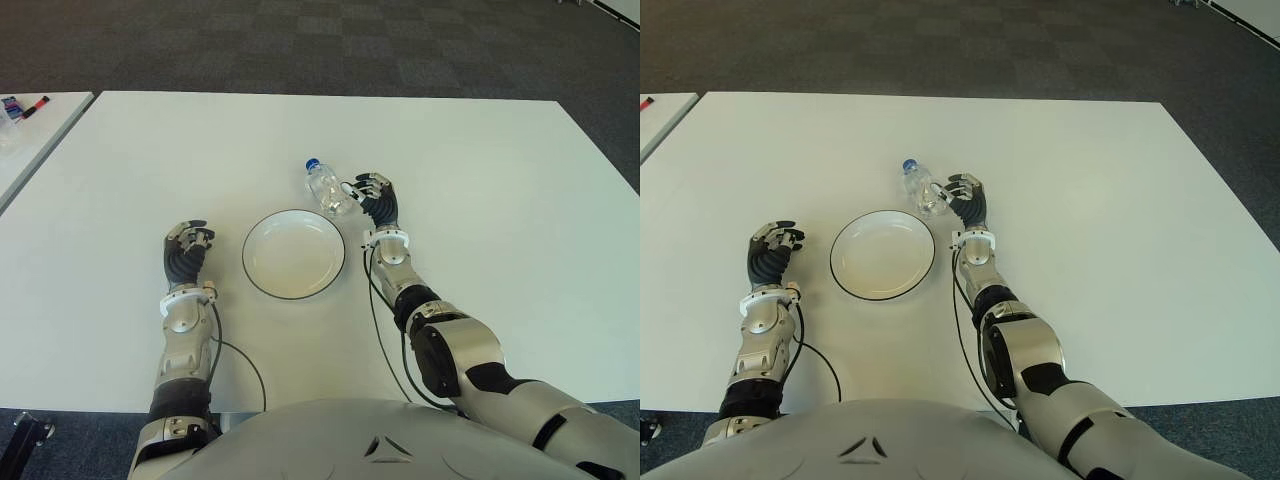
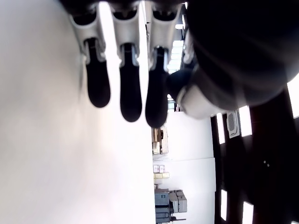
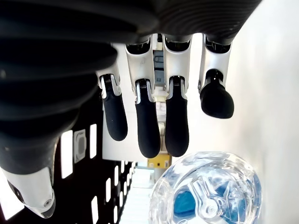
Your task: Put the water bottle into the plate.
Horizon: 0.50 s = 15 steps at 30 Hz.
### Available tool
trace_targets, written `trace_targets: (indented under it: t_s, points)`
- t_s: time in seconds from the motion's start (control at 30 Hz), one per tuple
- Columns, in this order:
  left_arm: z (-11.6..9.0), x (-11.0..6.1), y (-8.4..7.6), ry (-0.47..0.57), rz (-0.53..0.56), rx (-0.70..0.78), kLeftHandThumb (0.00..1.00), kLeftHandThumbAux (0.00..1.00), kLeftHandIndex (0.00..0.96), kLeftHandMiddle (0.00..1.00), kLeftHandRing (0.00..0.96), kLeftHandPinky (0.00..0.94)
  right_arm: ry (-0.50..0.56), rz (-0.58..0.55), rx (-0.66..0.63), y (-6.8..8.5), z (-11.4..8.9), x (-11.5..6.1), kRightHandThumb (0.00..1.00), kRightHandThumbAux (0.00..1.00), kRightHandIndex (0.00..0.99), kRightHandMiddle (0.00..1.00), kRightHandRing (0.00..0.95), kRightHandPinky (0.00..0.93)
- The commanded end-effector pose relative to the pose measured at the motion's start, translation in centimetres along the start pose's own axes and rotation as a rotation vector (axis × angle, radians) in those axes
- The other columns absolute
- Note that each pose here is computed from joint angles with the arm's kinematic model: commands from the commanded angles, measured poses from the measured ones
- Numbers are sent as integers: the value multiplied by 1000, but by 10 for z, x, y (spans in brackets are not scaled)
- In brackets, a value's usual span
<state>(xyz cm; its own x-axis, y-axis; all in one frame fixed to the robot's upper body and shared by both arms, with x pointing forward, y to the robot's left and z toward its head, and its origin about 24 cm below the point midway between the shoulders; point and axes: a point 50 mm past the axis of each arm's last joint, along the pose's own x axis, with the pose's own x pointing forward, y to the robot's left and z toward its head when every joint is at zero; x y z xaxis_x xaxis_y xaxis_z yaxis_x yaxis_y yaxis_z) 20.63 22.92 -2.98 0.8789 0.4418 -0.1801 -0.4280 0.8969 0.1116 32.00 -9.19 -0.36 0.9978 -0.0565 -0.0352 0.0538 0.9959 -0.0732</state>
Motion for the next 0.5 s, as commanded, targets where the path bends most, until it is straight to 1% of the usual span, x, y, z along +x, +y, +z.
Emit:
trace_targets:
  t_s: [0.03,0.23,0.5]
  points:
    - [-21,-9,2,121,14,13,681,722,418,509,475,444,24,15,43,13,-5,-8,954,658,383,509,523,803]
    - [-21,-8,1,109,23,-15,684,721,420,532,496,469,23,12,41,12,-6,-8,954,658,385,510,520,785]
    - [-22,-8,1,109,25,-21,685,722,422,547,509,464,18,11,35,12,-6,-8,954,658,387,510,519,781]
